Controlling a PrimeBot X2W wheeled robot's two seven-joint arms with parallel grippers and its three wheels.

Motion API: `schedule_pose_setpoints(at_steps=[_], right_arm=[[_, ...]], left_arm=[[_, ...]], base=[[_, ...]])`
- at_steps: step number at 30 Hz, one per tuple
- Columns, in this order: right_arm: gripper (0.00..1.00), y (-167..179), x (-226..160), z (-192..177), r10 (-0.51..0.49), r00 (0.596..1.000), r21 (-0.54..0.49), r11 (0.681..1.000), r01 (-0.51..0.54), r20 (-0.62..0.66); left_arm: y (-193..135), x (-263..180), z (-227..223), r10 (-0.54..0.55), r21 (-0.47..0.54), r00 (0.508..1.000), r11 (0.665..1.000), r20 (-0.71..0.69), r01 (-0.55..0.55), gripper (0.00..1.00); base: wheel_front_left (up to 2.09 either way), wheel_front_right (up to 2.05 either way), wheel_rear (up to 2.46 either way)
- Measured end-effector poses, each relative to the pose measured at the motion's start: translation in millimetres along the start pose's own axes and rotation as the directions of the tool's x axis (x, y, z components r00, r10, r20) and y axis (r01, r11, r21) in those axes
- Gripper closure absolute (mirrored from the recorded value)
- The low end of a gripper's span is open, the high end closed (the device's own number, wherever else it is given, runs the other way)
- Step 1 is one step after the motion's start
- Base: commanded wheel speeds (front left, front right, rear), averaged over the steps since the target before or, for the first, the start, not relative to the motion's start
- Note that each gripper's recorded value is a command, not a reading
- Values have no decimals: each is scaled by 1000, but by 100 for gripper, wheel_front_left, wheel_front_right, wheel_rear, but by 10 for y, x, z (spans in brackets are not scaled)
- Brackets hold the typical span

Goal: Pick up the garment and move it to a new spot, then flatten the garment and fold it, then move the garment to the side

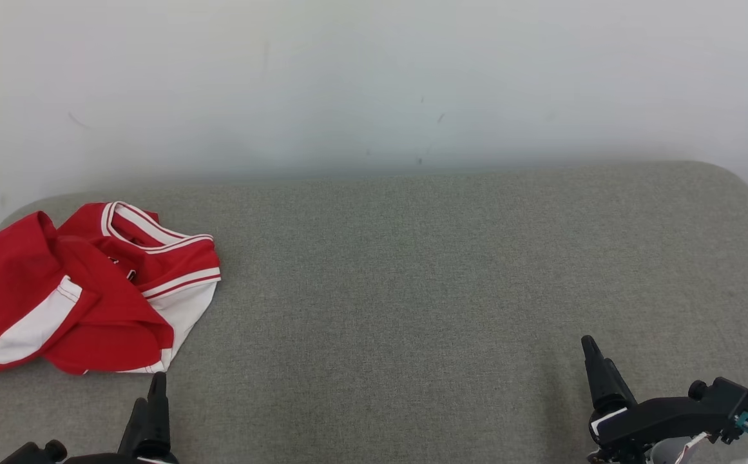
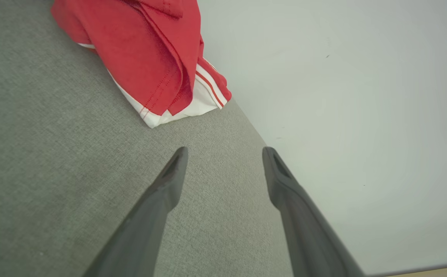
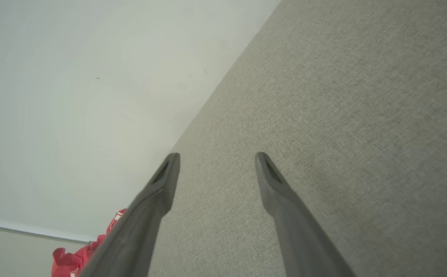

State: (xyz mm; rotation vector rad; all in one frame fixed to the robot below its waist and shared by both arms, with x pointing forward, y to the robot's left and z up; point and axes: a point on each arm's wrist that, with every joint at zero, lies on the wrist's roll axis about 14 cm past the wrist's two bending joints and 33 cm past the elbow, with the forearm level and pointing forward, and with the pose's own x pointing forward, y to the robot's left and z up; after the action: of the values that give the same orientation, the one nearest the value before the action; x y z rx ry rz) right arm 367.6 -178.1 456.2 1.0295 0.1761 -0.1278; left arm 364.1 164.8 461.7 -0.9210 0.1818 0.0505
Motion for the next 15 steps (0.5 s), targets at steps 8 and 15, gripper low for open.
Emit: schedule_pose_setpoints(at_steps=[8,15], right_arm=[[0,76,13,8,20,1000,-166,986,-19,7],[0,129,14,7,44,999,-320,947,-38,11]], left_arm=[[-67,-7,17,-23,184,1000,983,10,21,0],[-122,-12,47,-52,356,998,934,20,41,0]], base=[[0,0,0],[0,0,0]])
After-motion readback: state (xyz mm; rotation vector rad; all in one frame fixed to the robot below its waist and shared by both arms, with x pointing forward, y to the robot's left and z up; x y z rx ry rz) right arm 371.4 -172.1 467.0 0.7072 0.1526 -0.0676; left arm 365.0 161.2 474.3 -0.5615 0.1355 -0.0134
